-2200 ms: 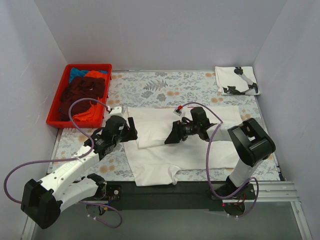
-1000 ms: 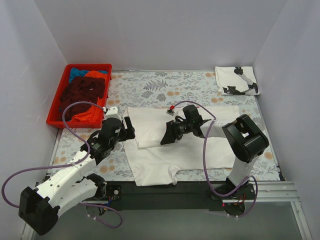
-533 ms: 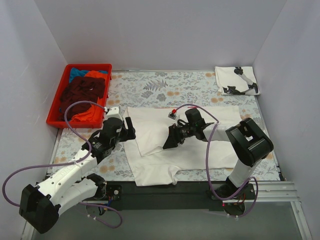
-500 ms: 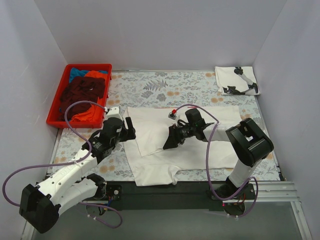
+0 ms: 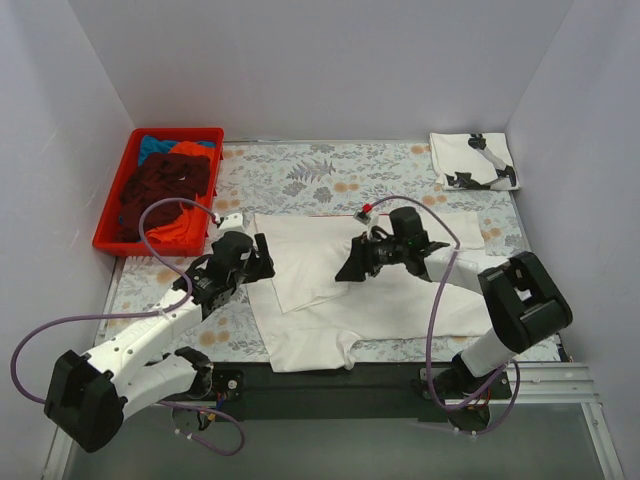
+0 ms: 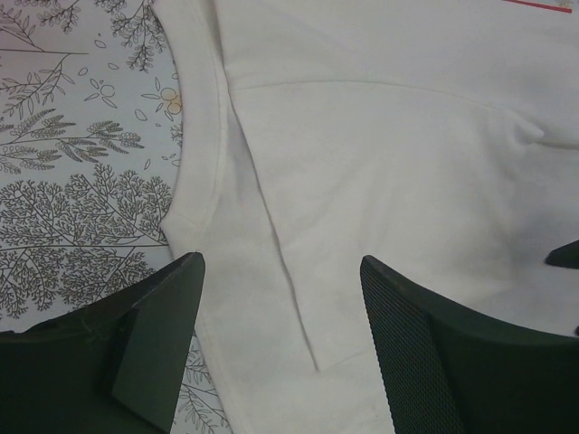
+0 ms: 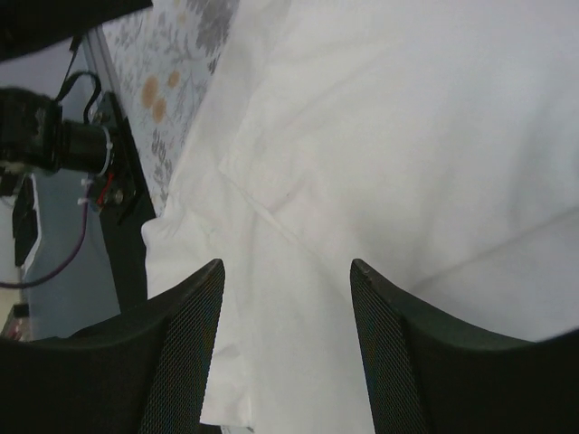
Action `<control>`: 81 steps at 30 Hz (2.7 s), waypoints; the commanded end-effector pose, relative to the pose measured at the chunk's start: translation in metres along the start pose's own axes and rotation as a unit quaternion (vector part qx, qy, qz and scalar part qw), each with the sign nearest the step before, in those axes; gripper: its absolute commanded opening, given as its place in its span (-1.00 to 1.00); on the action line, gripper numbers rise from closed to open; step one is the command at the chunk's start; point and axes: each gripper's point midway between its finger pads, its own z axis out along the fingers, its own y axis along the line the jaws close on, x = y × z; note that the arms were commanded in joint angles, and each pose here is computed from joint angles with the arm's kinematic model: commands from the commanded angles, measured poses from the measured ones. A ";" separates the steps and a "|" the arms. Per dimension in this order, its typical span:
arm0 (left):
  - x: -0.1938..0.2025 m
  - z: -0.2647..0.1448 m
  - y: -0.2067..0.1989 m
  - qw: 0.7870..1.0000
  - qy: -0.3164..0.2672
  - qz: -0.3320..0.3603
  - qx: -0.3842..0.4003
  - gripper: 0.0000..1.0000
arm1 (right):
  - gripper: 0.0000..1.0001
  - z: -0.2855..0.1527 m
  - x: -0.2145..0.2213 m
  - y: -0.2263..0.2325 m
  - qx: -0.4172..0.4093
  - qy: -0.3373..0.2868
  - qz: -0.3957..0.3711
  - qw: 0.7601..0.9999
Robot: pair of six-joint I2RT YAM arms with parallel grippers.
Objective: Fold and stack the t-shirts
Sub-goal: Fold the tshirt
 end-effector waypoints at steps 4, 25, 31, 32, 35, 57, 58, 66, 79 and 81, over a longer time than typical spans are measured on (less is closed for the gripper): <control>-0.041 0.022 -0.009 0.998 -0.027 -0.049 -0.026 0.31 | 0.28 -0.096 -0.069 -0.058 0.121 -0.162 0.046 0.978; -0.055 0.178 0.011 0.989 0.073 -0.097 -0.086 -0.33 | 0.16 -0.302 -0.051 -0.228 0.372 -0.341 0.276 0.818; -0.037 0.206 0.037 0.980 0.114 -0.109 -0.122 -0.36 | 0.03 -0.302 -0.052 -0.258 0.369 -0.329 0.295 0.818; -0.035 0.210 0.040 0.979 0.118 -0.109 -0.127 -0.36 | 0.02 -0.303 -0.052 -0.263 0.369 -0.328 0.296 0.817; -0.040 0.226 0.050 0.978 0.121 -0.105 -0.137 -0.36 | 0.01 -0.302 -0.054 -0.283 0.364 -0.324 0.309 0.816; -0.161 0.172 0.002 0.993 0.023 -0.088 -0.080 0.25 | 0.22 -0.308 -0.118 -0.221 0.391 -0.303 0.223 0.840; -0.151 0.161 -0.004 0.993 0.029 -0.080 -0.080 0.25 | 0.22 -0.302 -0.115 -0.212 0.399 -0.295 0.220 0.840; -0.041 0.056 0.014 0.981 0.111 -0.084 -0.135 0.24 | 0.23 -0.214 -0.040 -0.127 0.425 -0.185 0.175 0.869; 0.066 0.014 0.064 0.949 0.186 -0.113 -0.227 -0.05 | 0.23 -0.194 0.034 -0.087 0.423 -0.123 0.150 0.885; 0.068 0.016 0.065 0.947 0.192 -0.109 -0.233 -0.11 | 0.23 -0.194 0.035 -0.087 0.423 -0.121 0.148 0.886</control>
